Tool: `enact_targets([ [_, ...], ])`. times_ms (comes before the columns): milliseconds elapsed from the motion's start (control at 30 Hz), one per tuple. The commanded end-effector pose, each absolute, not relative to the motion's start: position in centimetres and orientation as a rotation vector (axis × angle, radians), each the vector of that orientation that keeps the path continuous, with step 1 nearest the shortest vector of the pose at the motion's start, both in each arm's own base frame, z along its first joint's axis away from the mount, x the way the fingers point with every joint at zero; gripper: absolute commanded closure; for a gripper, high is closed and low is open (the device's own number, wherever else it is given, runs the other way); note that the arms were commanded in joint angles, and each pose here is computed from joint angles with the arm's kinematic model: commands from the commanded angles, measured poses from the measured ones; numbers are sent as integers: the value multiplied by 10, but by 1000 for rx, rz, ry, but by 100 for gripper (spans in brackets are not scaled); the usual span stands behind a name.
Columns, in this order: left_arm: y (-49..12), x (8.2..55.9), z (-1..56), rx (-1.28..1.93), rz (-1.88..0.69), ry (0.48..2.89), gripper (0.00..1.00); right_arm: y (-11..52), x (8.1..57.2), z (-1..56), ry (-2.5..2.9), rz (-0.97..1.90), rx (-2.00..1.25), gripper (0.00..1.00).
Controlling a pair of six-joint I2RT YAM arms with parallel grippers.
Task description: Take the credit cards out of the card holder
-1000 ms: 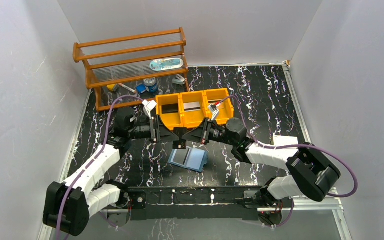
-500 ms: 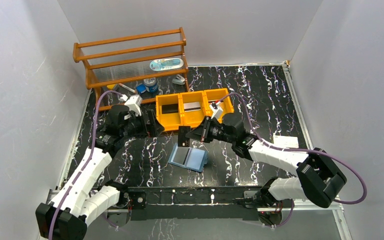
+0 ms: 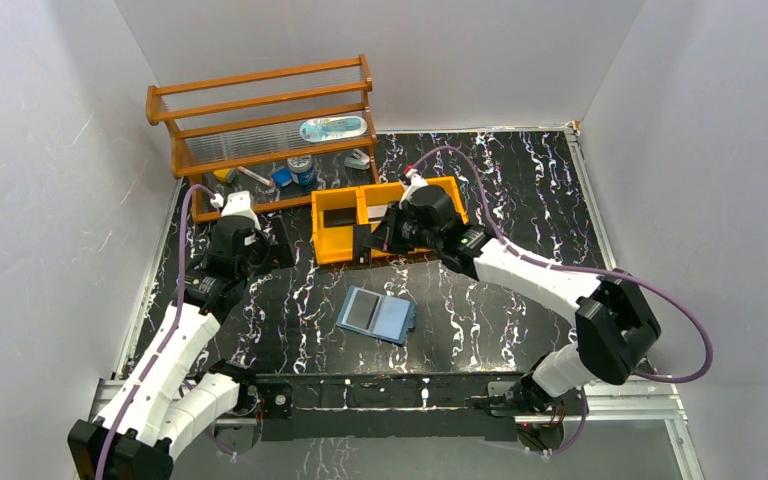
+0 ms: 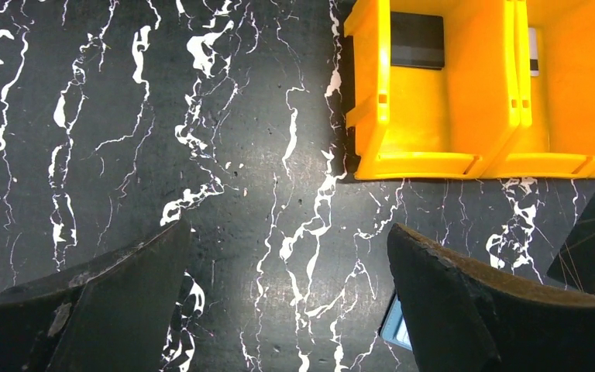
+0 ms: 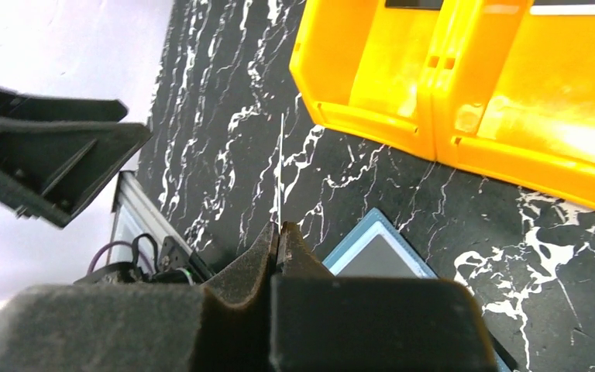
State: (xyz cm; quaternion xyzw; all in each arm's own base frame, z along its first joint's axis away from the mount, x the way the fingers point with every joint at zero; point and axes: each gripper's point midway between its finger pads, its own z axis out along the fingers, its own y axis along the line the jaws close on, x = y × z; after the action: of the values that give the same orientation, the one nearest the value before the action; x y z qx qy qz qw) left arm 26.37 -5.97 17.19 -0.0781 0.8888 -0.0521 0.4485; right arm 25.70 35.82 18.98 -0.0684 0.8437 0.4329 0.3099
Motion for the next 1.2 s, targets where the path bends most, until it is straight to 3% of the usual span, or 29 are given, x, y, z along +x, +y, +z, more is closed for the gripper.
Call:
enact_targets([
  [0,-52,262,173,-205,-92,2179,2,365,275,210,2220,1028,-162,100],
  [433,-36,262,177,-247,0,2152,2,412,322,233,2131,794,-56,100],
  [667,-26,261,177,-286,60,2142,2,449,330,195,2077,598,-13,100],
  [700,-26,261,177,-288,62,2140,2,425,344,189,1885,127,-696,100],
  [733,-25,261,177,-290,63,2140,2,417,353,190,1742,-105,-968,100],
  [767,-25,260,177,-290,63,2141,2,418,356,189,1711,-153,-1010,100],
  [800,-25,260,176,-291,64,2142,2,422,356,189,1704,-150,-1020,90],
  [833,-25,260,176,-291,65,2141,2,424,357,188,1712,-131,-1013,100],
  [1167,-15,258,181,-343,121,2124,2,439,355,193,1720,79,-939,100],
])
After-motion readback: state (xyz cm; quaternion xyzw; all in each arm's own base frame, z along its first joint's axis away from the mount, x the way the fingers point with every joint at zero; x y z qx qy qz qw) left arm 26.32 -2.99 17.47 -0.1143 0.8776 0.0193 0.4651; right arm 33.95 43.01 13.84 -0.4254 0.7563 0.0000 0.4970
